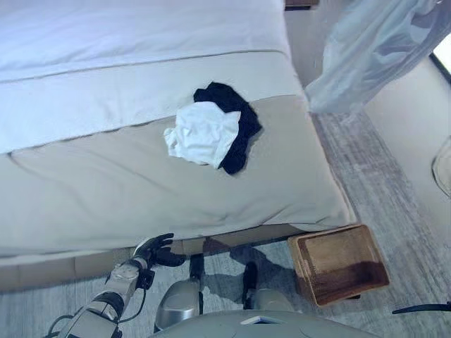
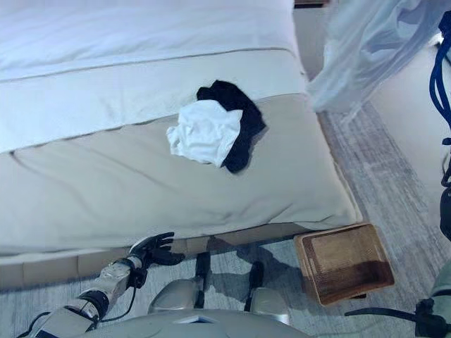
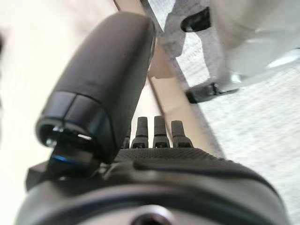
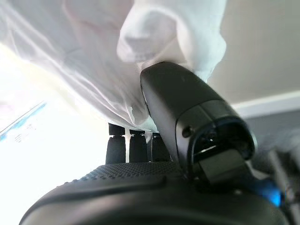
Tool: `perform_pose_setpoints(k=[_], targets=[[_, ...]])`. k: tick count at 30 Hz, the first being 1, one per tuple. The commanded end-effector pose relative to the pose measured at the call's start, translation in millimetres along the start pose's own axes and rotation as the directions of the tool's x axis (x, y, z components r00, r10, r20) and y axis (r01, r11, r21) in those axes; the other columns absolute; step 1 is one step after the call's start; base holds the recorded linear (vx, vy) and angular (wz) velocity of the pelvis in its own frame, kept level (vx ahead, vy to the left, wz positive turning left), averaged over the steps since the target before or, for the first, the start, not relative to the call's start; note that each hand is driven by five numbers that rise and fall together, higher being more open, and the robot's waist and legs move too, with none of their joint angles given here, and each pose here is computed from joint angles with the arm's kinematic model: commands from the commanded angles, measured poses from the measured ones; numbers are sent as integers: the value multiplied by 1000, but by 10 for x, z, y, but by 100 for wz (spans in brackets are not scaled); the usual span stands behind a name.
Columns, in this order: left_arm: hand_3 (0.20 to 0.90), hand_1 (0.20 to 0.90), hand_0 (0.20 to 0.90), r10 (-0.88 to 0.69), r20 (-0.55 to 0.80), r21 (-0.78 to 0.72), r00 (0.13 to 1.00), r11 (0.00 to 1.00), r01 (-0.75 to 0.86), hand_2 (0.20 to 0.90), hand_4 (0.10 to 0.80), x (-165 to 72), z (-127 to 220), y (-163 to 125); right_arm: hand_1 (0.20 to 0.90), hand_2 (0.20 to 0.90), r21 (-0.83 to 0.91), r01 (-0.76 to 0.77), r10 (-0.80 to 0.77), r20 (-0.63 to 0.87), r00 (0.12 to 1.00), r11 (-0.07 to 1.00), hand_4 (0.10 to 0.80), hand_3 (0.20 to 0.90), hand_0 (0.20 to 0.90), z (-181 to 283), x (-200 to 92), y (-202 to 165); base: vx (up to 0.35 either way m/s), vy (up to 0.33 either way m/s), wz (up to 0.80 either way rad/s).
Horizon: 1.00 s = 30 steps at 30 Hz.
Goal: Pick up the clothes from the bed and place them into the basket
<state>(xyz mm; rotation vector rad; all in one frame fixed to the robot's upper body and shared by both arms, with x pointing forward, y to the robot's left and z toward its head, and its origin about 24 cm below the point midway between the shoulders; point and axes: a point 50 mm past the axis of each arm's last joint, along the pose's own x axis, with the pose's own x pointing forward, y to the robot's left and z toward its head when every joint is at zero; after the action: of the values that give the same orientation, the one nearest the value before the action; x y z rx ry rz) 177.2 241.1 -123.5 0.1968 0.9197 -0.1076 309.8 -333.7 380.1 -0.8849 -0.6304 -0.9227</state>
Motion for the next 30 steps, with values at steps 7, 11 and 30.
perform_pose_setpoints(k=[7,11,30], targets=[[900,900,900,-20,-207,34,978,999,28,900,800,-131,-517,-15,300,300,-24,82,-80,82,993,996,100,200,300,10,129,-544,6,-28,-25],[900,900,900,-26,-208,47,978,998,36,900,800,-142,-523,10,300,300,-84,-9,10,12,1000,996,100,200,300,-211,62,-515,3,-38,-26],[900,900,900,-48,-33,99,998,994,51,900,800,-17,-33,-7,300,300,-158,-503,450,-283,847,850,100,200,300,-1157,-1093,346,-50,-37,-17]])
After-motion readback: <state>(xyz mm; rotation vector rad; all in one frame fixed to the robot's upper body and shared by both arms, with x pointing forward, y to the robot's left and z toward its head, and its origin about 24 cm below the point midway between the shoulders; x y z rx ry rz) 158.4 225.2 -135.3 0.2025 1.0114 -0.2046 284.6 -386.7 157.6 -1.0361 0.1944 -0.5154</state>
